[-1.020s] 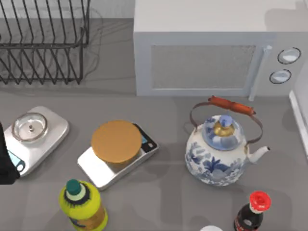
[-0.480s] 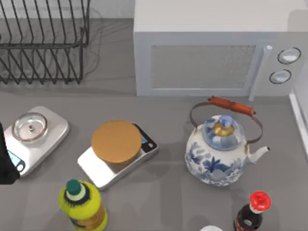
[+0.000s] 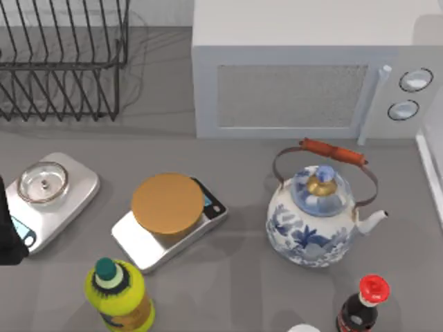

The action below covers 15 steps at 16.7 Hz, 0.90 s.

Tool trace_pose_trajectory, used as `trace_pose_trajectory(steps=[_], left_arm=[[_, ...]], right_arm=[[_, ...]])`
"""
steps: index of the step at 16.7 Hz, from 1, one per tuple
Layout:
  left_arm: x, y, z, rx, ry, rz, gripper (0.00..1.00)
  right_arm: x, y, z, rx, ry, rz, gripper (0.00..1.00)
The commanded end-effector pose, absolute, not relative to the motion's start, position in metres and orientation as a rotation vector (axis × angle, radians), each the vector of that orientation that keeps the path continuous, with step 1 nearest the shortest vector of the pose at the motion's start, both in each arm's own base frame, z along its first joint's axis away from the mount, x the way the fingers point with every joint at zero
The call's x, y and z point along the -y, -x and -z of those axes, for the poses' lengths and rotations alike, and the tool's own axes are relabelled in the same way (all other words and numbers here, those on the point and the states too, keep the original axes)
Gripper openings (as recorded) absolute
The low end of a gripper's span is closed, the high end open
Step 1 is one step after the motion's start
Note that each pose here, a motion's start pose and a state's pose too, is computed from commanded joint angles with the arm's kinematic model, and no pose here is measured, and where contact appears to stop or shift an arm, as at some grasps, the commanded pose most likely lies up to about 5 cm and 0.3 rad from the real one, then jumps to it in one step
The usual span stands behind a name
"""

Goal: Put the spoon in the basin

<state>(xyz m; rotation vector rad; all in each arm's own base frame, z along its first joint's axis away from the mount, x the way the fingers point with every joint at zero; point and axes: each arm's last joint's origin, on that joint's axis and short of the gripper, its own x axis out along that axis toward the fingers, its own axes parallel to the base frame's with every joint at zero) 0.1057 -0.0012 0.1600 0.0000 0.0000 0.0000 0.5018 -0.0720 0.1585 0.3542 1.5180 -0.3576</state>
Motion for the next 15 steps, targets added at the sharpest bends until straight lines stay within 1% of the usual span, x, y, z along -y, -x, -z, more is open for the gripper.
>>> trace_pose_trajectory(steps=[9,10,15], left_arm=[[0.0012,-0.1057,-0.16,0.0,0.0,0.0,1.0],[0.0012,-0.1057,-0.16,0.0,0.0,0.0,1.0],[0.0012,-0.1057,-0.16,0.0,0.0,0.0,1.0]], right_arm=[[0.072,-0.5018,-0.1585,-1.518,-0.354,0.358,0.98],[0.072,-0.5018,-0.1585,-1.518,-0.354,0.358,1.0],[0.072,-0.5018,-0.1585,-1.518,-0.354,0.358,1.0]])
